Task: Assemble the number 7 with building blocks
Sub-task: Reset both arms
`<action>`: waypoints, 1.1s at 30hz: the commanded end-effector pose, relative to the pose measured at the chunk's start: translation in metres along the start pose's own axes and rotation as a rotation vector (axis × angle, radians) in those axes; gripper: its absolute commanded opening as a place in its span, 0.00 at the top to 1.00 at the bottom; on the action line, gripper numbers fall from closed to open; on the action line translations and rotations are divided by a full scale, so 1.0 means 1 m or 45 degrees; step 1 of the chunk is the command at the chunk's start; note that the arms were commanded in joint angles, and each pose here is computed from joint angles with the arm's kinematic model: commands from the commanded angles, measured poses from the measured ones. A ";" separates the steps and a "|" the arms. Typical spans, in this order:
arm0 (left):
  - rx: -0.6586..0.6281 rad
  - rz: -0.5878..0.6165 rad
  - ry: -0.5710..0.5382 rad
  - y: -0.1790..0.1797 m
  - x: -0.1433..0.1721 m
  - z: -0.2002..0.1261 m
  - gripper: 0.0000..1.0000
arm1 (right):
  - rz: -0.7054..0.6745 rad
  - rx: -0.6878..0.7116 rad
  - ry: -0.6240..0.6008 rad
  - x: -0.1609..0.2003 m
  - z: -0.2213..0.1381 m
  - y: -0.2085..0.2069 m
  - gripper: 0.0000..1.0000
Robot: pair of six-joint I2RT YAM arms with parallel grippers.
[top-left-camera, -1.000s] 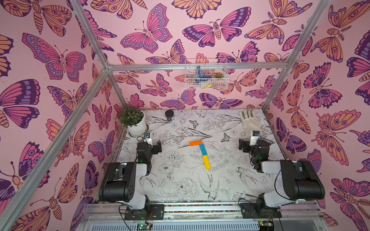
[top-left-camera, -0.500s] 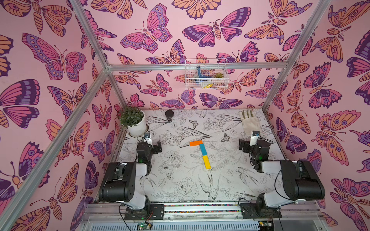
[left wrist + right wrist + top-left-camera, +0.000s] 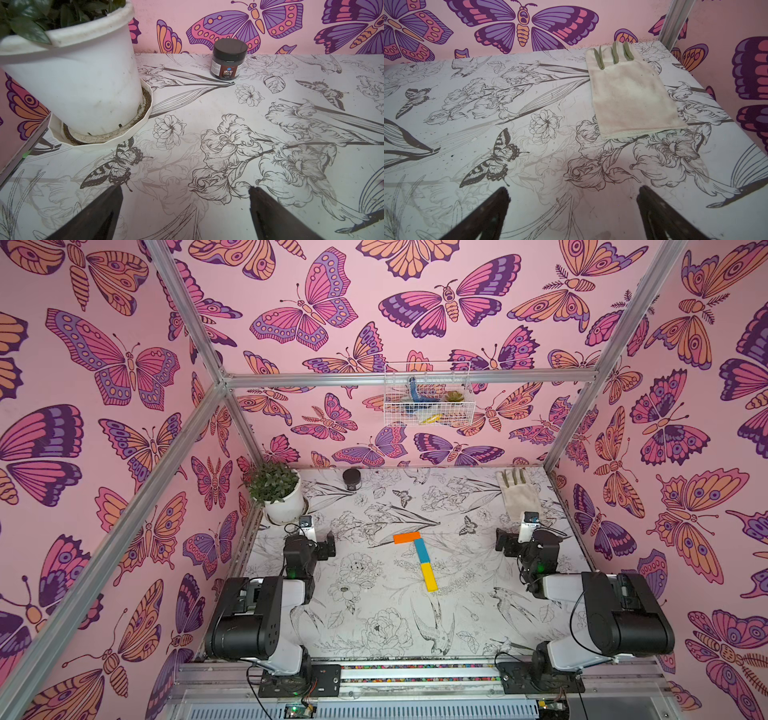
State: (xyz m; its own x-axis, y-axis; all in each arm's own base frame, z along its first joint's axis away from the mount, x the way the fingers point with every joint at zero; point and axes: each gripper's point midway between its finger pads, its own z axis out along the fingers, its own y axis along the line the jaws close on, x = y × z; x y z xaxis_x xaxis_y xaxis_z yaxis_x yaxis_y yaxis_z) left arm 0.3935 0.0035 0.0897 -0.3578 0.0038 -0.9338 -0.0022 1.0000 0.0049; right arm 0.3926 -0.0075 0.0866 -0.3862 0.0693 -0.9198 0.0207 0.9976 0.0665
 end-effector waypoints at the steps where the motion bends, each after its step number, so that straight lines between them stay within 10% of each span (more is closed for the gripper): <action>1: 0.018 0.014 -0.011 -0.003 0.001 -0.001 0.00 | 0.004 0.040 -0.030 -0.009 -0.001 -0.003 0.01; 8: -0.100 -0.028 -0.011 0.013 0.001 -0.001 0.00 | 0.046 0.243 -0.078 -0.009 -0.008 -0.024 0.01; 33: -0.100 -0.024 -0.011 0.012 0.000 -0.001 0.00 | -0.035 0.050 -0.024 -0.008 0.000 0.002 0.01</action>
State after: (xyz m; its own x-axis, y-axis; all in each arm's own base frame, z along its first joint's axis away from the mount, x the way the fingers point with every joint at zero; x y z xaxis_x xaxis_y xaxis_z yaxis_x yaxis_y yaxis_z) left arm 0.3931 0.0153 0.0895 -0.3579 -0.0120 -0.9337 -0.0726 0.9972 0.0150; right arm 0.3892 -0.0097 0.0840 -0.3897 0.0535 -0.9194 0.0658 0.9974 0.0302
